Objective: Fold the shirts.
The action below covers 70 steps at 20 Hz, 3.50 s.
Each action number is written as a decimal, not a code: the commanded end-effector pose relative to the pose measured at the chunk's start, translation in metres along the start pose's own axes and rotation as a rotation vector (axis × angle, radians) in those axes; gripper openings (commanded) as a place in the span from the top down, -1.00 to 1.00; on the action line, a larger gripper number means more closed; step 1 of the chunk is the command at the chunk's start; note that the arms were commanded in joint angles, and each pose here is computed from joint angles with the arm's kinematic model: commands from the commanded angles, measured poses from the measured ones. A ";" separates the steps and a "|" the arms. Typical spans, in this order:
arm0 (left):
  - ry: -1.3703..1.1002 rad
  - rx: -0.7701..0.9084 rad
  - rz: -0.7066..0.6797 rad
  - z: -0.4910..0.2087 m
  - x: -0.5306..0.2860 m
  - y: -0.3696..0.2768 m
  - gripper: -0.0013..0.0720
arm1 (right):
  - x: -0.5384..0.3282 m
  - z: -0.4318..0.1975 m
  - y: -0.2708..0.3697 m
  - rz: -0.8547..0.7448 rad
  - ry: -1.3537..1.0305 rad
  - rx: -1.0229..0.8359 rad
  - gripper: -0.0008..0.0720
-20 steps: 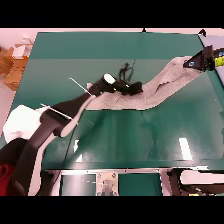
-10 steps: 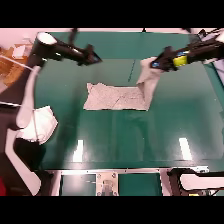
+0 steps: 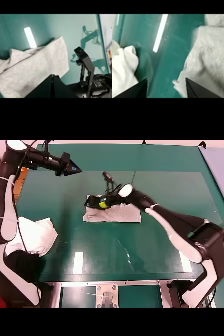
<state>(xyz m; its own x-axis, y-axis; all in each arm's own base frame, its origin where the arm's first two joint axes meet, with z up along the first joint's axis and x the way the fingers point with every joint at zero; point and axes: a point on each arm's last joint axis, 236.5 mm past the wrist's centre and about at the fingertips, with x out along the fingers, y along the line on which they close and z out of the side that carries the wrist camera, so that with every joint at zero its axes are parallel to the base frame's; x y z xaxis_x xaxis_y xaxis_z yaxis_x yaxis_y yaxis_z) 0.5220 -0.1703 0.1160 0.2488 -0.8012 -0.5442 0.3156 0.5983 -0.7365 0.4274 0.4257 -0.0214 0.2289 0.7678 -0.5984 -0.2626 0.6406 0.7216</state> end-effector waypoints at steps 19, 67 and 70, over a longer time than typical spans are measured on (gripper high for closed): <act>0.023 0.031 0.037 -0.006 -0.003 0.010 0.91 | -0.142 -0.013 -0.216 -0.060 0.133 0.395 -0.65; 0.005 0.041 0.041 -0.001 -0.003 0.011 0.91 | -0.707 -0.318 -0.367 -0.974 -0.554 1.541 0.94; 0.011 0.048 0.057 -0.003 -0.004 0.009 0.92 | -0.691 -0.174 -0.369 -0.980 -0.614 1.091 0.94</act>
<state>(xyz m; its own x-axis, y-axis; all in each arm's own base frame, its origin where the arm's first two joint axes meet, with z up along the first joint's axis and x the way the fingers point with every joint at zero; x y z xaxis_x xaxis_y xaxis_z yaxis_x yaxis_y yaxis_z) 0.5206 -0.1621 0.1092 0.2486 -0.7760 -0.5796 0.3418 0.6302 -0.6972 0.1105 -0.3449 0.0244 0.1855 -0.1004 -0.9775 0.9800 0.0918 0.1765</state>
